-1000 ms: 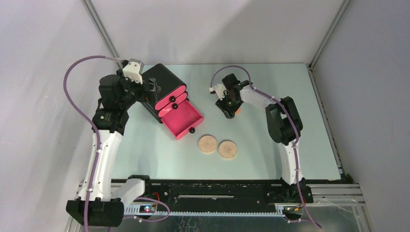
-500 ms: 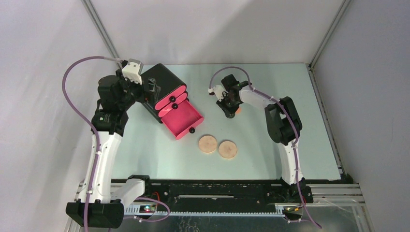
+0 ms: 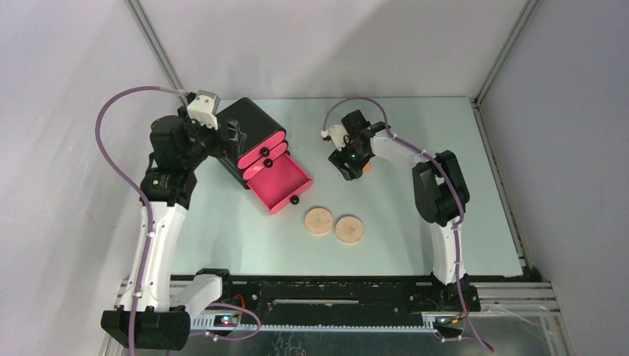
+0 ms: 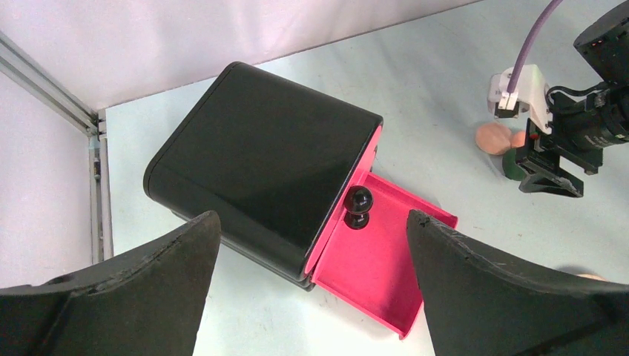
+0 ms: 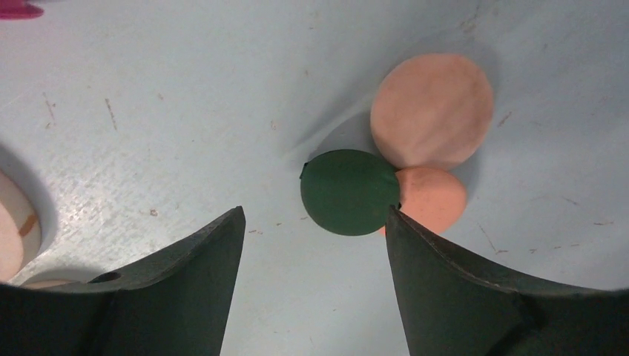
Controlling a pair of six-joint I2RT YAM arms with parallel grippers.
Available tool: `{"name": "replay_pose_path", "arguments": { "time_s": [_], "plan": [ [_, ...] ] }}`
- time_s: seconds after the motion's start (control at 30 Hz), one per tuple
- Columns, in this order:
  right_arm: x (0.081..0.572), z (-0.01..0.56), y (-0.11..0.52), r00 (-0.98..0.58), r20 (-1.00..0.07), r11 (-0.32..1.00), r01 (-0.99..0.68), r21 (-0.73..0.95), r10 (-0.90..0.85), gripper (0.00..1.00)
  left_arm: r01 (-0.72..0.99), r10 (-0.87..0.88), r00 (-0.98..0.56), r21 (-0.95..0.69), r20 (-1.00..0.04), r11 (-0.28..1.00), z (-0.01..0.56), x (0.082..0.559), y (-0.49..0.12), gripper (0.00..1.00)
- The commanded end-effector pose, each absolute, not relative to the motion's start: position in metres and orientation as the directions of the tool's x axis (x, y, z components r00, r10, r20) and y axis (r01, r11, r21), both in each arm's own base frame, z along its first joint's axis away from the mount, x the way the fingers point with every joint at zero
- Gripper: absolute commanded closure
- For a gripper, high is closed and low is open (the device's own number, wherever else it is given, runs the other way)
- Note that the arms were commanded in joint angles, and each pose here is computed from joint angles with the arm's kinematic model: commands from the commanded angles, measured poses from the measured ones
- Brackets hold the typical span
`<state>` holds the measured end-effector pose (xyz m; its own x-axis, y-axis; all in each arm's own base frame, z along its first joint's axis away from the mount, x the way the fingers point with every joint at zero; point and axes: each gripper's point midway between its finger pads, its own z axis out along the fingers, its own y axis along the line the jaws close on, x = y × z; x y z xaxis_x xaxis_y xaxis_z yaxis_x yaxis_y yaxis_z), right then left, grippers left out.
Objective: Organize the makeup
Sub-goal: Pick up the makeup tool from the center of the board.
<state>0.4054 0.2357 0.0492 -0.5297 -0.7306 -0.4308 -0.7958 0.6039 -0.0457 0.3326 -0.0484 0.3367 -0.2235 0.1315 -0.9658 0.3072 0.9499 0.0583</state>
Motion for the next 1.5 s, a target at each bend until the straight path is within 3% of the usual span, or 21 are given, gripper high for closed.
{"name": "replay_pose_path", "arguments": {
  "time_s": [0.0, 0.27, 0.7, 1.1, 1.47],
  "plan": [
    [0.425, 0.047, 0.232, -0.524, -0.431, 0.613, -0.785, -0.089, -0.734, 0.21, 0.3, 0.136, -0.215, 0.067, -0.967, 0.952, 0.334, 0.332, -0.045, 0.0],
    [0.421, 0.022, 0.228, -0.545, -0.387, 0.609, -0.791, -0.055, -0.743, 0.27, 0.308, 0.138, -0.217, 0.067, -0.966, 0.949, 0.332, 0.333, -0.046, 0.0],
    [0.411, 0.039, 0.23, -0.541, -0.416, 0.604, -0.797, -0.024, -0.731, 0.75, 0.309, 0.14, -0.213, 0.069, -0.967, 0.949, 0.333, 0.331, -0.046, 0.0],
    [0.396, 0.124, 0.273, -0.41, -0.548, 0.532, -0.843, -0.078, -0.73, 0.74, 0.287, 0.143, -0.214, 0.078, -0.966, 0.955, 0.334, 0.332, -0.042, 0.0],
    [0.37, 0.15, 0.375, -0.231, -0.604, 0.359, -0.928, -0.099, -0.763, 0.68, 0.117, 0.095, -0.208, 0.072, -0.973, 0.991, 0.343, 0.333, -0.014, 0.0]
  ]
}}
